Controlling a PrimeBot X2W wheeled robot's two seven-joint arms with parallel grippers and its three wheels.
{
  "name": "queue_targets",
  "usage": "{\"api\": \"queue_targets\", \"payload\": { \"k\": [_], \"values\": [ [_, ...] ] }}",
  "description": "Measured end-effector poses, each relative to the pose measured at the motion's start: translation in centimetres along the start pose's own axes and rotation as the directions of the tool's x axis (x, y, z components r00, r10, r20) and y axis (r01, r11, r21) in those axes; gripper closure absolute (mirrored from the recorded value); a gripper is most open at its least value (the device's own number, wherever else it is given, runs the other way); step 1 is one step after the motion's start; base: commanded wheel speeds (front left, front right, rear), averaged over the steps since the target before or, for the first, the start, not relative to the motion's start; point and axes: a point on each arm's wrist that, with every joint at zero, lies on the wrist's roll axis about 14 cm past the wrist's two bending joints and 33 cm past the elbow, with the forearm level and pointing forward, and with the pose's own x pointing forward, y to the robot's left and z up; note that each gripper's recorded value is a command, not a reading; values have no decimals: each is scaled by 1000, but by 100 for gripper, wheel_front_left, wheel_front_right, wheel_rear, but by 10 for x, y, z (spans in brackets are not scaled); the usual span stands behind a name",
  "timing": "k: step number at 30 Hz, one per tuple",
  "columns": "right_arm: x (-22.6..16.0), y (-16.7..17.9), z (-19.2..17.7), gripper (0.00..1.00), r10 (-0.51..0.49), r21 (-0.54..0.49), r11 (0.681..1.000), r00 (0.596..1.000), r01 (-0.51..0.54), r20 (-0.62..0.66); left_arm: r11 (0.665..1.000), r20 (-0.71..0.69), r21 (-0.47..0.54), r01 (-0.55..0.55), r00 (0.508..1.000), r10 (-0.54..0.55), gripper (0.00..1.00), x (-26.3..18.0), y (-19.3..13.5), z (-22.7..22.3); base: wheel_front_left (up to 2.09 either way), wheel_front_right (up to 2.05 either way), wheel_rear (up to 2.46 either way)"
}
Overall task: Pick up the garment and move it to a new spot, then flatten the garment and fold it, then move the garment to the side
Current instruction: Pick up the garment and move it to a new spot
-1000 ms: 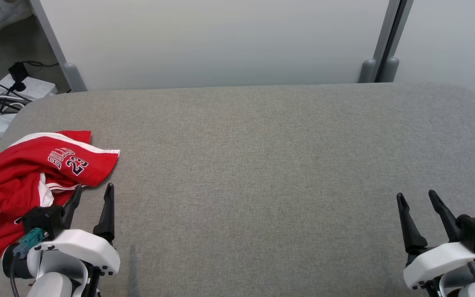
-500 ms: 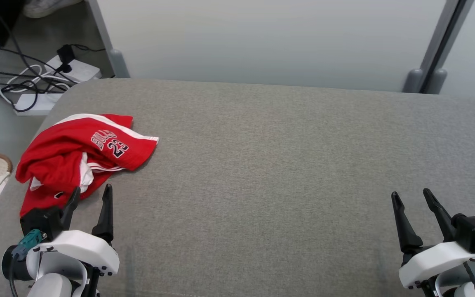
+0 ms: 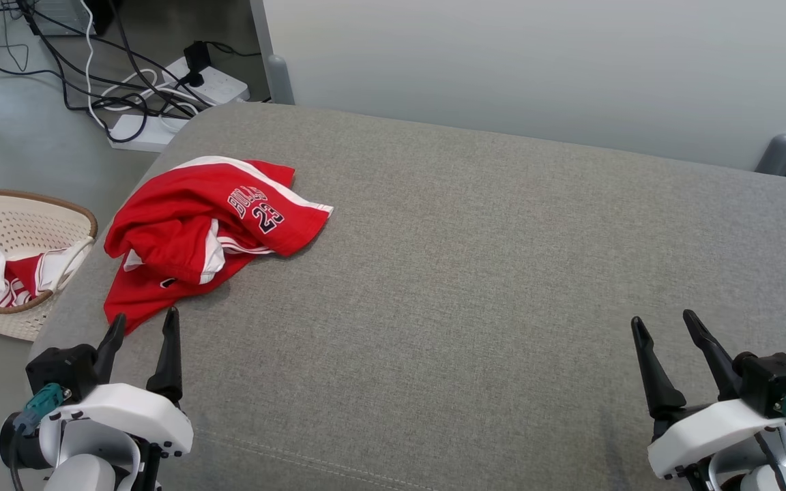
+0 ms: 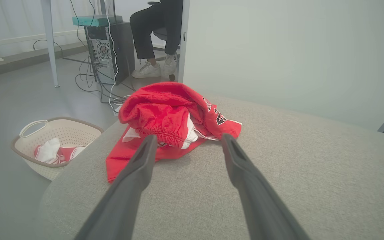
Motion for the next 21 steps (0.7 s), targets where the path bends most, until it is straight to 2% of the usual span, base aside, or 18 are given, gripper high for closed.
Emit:
{"api": "queue_targets", "payload": {
  "k": [21],
  "values": [
    [9, 8, -8, 0, 27, 24, 999, 999, -27, -18, 1000, -5, -4, -21, 1000, 21, 0, -2, 7, -2, 0, 0, 0]
  ]
}}
